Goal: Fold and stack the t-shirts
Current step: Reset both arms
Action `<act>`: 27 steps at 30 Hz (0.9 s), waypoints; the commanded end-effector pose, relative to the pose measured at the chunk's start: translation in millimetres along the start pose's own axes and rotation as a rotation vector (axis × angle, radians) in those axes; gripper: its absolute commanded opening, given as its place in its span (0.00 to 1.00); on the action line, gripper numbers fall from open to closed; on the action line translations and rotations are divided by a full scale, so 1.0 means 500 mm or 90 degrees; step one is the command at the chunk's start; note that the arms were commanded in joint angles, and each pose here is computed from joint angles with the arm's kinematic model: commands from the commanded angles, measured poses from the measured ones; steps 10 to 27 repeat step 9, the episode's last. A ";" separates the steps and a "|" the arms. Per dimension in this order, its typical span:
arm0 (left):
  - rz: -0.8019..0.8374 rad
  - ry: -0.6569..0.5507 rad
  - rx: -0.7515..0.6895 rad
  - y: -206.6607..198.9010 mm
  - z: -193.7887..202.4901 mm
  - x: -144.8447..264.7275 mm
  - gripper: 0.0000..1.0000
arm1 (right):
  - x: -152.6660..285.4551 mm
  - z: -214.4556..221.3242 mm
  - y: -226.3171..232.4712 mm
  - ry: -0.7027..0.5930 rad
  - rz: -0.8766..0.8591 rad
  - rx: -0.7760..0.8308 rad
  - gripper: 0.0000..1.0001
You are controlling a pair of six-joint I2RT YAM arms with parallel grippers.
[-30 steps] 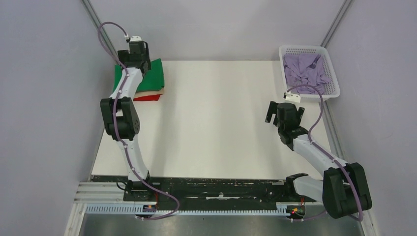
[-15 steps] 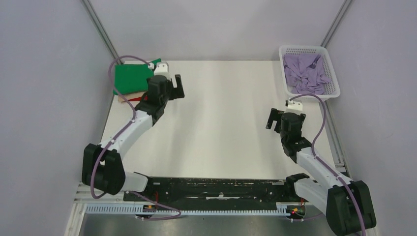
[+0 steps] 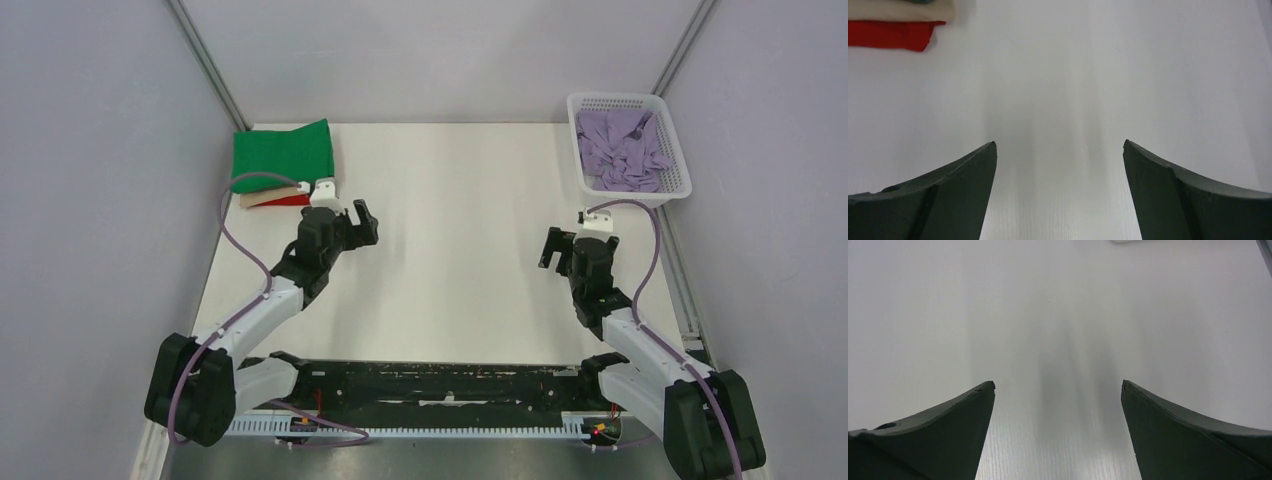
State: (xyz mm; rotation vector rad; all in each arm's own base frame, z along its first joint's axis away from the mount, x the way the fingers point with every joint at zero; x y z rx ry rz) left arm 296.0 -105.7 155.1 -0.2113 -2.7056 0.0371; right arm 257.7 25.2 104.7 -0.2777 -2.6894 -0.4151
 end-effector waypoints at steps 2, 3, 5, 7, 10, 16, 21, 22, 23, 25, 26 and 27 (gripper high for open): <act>0.014 -0.074 0.041 -0.013 -0.051 0.003 1.00 | -0.005 -0.006 0.002 -0.036 -0.017 -0.007 0.98; 0.013 -0.074 0.043 -0.012 -0.052 0.004 1.00 | -0.004 -0.002 0.001 -0.037 -0.020 -0.008 0.98; 0.007 -0.073 0.043 -0.010 -0.053 0.006 1.00 | -0.002 0.001 0.000 -0.046 -0.028 -0.011 0.98; 0.002 -0.078 0.044 -0.007 -0.055 0.009 1.00 | 0.000 0.004 0.006 -0.056 -0.052 -0.009 0.98; -0.001 -0.083 0.044 -0.005 -0.057 0.012 1.00 | 0.002 -0.005 0.012 -0.064 -0.061 -0.018 0.98; -0.001 -0.083 0.044 -0.005 -0.057 0.012 1.00 | 0.002 -0.005 0.012 -0.064 -0.061 -0.018 0.98; -0.001 -0.083 0.044 -0.005 -0.057 0.012 1.00 | 0.002 -0.005 0.012 -0.064 -0.061 -0.018 0.98; -0.001 -0.083 0.044 -0.005 -0.057 0.012 1.00 | 0.002 -0.005 0.012 -0.064 -0.061 -0.018 0.98; -0.001 -0.083 0.044 -0.005 -0.057 0.012 1.00 | 0.002 -0.005 0.012 -0.064 -0.061 -0.018 0.98; -0.001 -0.083 0.044 -0.005 -0.057 0.012 1.00 | 0.002 -0.005 0.012 -0.064 -0.061 -0.018 0.98; -0.001 -0.083 0.044 -0.005 -0.057 0.012 1.00 | 0.002 -0.005 0.012 -0.064 -0.061 -0.018 0.98; -0.001 -0.083 0.044 -0.005 -0.057 0.012 1.00 | 0.002 -0.005 0.012 -0.064 -0.061 -0.018 0.98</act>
Point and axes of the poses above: each gripper's point midway between its finger pads, its own x axis back along the fingers, its own y axis along the line the jaws close on, z = x × y, the point moved 5 cm from there along x, back along the fingers, and after that the axes turned 13 degrees about -x, right-handed, at the moved point
